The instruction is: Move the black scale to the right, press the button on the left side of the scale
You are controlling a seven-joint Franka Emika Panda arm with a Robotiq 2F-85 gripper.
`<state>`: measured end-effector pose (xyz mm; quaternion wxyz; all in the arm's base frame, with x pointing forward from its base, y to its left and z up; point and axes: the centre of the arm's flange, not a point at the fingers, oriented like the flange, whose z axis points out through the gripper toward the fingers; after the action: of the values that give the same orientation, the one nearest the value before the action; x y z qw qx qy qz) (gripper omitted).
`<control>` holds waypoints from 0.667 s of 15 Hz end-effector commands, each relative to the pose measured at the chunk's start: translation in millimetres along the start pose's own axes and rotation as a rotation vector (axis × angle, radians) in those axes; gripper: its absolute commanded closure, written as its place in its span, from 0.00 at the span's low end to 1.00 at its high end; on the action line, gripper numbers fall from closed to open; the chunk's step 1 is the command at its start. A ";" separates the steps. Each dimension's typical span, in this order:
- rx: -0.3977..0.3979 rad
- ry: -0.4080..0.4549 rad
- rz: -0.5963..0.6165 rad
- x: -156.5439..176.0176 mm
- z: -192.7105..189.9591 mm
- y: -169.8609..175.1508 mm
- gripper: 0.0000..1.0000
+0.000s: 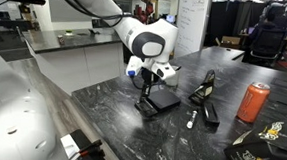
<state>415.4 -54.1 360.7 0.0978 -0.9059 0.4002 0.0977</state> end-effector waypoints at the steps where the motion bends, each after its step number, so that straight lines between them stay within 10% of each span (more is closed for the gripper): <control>1: -0.015 -0.066 -0.032 16.3 40.2 -20.4 1.00; 10: -0.290 0.050 -0.131 -27.4 38.0 -81.2 1.00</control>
<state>438.5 -5.9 364.3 0.0019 -0.9325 0.3466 0.1015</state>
